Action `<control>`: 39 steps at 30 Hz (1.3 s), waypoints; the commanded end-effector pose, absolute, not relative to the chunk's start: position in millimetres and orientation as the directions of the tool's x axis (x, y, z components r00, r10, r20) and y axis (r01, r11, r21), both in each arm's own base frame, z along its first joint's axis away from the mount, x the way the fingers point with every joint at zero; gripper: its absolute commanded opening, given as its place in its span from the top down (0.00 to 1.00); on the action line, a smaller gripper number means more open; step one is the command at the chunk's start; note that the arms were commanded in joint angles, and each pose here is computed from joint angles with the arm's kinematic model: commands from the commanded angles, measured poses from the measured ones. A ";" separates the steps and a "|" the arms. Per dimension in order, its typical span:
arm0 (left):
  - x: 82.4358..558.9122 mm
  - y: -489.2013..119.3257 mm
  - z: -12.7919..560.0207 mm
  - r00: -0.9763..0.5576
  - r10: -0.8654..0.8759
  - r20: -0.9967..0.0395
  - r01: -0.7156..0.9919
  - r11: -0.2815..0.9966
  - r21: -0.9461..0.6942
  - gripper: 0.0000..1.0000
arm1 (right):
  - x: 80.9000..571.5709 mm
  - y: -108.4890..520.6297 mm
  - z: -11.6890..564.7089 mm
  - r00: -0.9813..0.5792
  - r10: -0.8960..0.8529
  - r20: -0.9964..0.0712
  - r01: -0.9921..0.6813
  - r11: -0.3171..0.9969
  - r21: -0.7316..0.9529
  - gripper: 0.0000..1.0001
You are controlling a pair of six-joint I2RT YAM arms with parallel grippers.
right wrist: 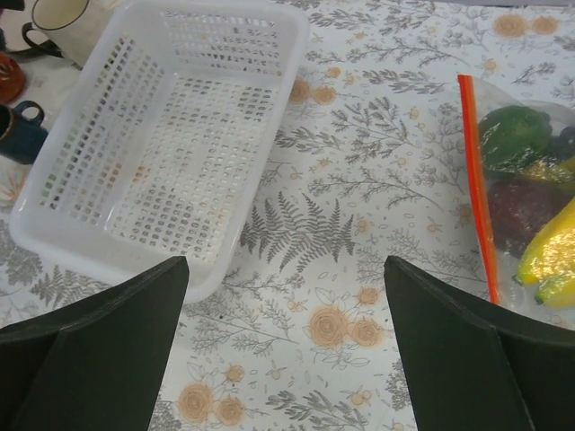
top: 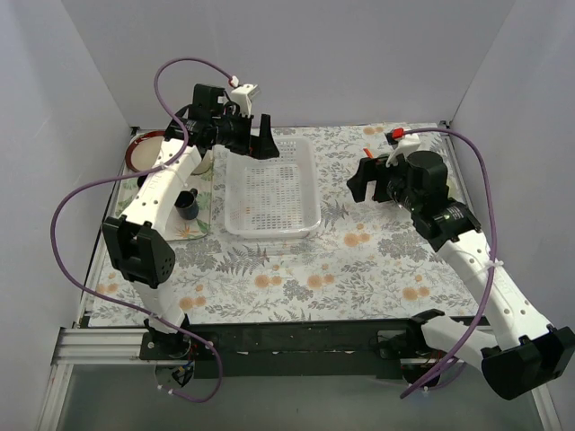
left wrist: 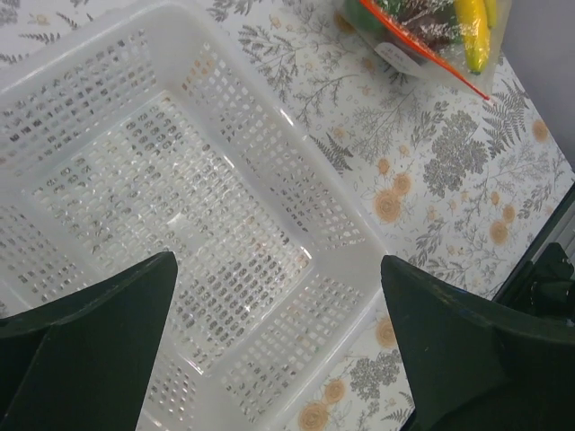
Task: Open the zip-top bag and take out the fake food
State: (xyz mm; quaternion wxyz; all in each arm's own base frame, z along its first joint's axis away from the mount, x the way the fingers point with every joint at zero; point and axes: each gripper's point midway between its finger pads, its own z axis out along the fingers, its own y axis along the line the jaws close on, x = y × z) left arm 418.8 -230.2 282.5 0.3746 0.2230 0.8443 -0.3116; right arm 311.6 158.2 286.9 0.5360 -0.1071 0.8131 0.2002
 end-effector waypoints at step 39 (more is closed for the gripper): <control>482.2 -180.7 186.3 -0.615 0.067 -0.786 0.475 0.827 -0.301 0.02 | 435.8 68.7 111.9 -0.640 -0.391 -0.662 0.068 0.829 -0.555 0.42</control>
